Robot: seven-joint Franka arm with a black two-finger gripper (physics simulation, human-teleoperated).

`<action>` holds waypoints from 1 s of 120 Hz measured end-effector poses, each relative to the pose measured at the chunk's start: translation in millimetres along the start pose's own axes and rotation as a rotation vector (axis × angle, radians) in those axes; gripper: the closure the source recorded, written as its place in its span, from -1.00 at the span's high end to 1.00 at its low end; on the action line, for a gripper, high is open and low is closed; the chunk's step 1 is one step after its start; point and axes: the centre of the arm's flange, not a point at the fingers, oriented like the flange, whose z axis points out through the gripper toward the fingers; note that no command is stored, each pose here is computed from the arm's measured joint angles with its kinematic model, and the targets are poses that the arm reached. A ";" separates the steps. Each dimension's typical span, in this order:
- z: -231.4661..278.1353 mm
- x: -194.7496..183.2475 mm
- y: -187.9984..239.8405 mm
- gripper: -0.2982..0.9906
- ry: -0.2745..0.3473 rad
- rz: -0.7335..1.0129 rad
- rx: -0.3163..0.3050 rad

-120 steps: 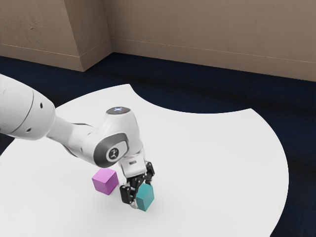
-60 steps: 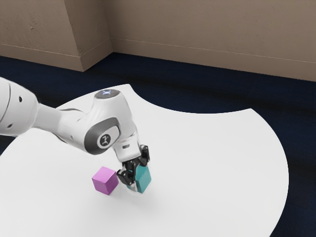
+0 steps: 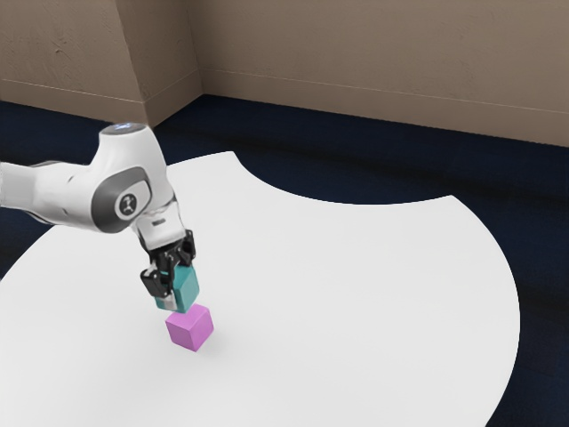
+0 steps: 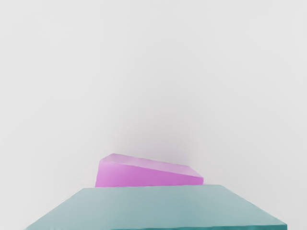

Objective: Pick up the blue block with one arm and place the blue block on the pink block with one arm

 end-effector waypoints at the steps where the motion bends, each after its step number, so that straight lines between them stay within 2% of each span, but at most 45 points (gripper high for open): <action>1: 1.1 -0.1 0.2 0.01 -0.001 0.002 -0.002; 29: 24.2 -1.9 -4.4 0.01 -0.018 0.061 -0.028; 53: 30.6 -2.4 -9.1 0.02 -0.019 0.095 -0.024; 77: 38.1 -3.5 -10.1 0.29 -0.015 0.114 -0.037; 93: 33.5 -4.6 -9.6 0.41 -0.014 0.120 -0.033; 103: -12.2 -5.0 -2.3 0.45 -0.019 0.114 0.022; 120: -163.0 19.2 18.6 0.49 -0.002 0.120 0.172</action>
